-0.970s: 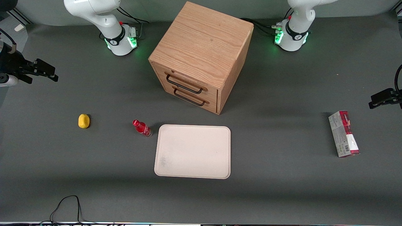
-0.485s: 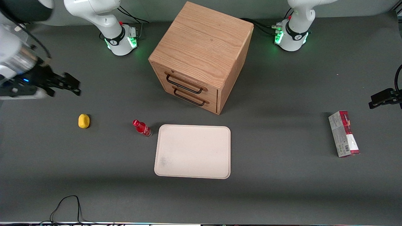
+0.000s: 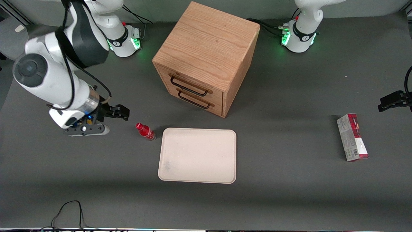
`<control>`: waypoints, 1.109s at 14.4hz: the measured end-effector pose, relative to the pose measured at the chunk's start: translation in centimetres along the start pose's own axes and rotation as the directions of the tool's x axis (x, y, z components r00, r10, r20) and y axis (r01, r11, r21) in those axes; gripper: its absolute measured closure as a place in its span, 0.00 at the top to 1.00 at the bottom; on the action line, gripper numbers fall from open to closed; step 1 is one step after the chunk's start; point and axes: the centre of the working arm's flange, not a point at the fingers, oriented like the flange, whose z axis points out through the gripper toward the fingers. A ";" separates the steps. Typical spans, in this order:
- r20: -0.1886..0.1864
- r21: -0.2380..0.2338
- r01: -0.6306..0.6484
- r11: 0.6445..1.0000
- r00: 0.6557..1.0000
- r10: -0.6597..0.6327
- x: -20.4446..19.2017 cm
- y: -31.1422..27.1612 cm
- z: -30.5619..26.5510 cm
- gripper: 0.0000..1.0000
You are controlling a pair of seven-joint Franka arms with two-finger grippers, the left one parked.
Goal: Place coke bottle on tray
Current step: 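Lower the open right gripper over the red Coca-Cola bottle's neck, then close the right gripper around the red Coca-Cola bottle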
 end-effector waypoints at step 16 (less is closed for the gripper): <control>-0.132 0.048 0.024 0.999 0.991 -0.018 -3.8 -0.4 16.7 0.97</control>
